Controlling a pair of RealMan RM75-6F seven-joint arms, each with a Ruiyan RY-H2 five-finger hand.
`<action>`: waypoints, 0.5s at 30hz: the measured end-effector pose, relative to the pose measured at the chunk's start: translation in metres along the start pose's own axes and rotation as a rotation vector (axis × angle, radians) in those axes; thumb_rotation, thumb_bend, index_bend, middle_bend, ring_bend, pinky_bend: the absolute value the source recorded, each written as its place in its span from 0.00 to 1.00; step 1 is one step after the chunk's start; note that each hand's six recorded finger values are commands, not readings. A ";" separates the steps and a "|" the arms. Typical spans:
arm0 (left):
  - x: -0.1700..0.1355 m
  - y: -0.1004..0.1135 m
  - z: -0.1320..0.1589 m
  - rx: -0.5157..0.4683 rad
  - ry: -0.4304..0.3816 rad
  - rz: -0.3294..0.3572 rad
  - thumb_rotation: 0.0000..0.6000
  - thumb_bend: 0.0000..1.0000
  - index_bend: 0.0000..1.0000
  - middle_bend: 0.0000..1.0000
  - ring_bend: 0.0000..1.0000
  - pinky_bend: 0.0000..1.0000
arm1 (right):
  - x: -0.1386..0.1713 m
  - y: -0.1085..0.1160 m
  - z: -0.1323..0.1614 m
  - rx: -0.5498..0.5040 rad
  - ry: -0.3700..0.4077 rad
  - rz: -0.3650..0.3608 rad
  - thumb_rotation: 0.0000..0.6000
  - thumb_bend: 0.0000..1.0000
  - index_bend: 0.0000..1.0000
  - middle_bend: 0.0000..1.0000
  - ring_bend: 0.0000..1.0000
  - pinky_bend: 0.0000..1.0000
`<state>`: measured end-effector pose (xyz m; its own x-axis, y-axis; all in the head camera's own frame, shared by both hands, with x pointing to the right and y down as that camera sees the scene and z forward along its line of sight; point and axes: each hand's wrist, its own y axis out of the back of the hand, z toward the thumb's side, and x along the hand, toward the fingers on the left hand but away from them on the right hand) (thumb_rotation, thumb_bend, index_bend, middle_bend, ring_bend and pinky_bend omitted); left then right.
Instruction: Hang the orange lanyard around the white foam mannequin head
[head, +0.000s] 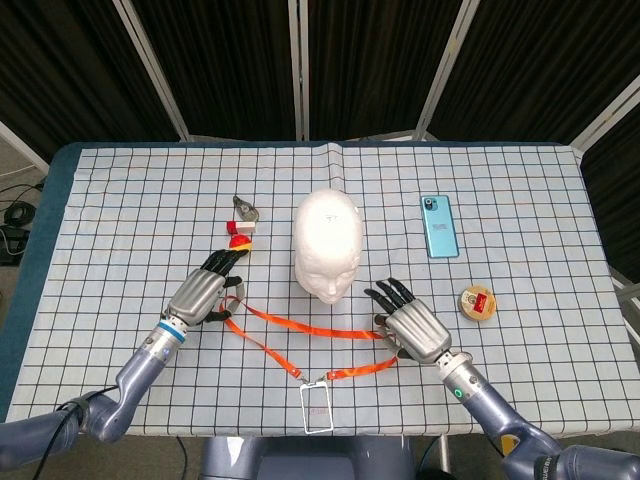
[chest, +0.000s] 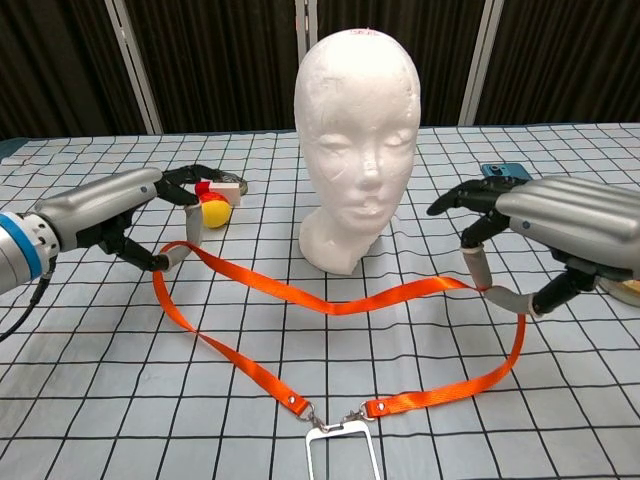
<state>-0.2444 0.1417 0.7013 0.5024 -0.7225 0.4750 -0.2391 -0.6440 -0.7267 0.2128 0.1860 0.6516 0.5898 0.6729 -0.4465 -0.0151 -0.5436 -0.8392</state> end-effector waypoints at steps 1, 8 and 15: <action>-0.002 0.004 0.003 -0.004 -0.013 0.013 1.00 0.53 0.73 0.00 0.00 0.00 | 0.001 0.004 0.001 0.005 0.012 -0.018 1.00 0.52 0.75 0.11 0.00 0.00; -0.012 0.033 0.025 -0.062 -0.074 0.107 1.00 0.53 0.73 0.00 0.00 0.00 | 0.004 0.038 0.002 -0.022 0.041 -0.134 1.00 0.52 0.75 0.11 0.00 0.00; -0.012 0.067 0.046 -0.148 -0.086 0.175 1.00 0.53 0.73 0.00 0.00 0.00 | 0.004 0.078 0.007 -0.170 0.024 -0.232 1.00 0.52 0.75 0.11 0.00 0.00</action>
<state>-0.2278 0.1190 0.6242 0.5097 -0.8064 0.2998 -0.4451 -0.5454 -0.7102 0.2086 0.1497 0.5818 0.5809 0.7779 -0.2395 0.2564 -0.4541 -0.8532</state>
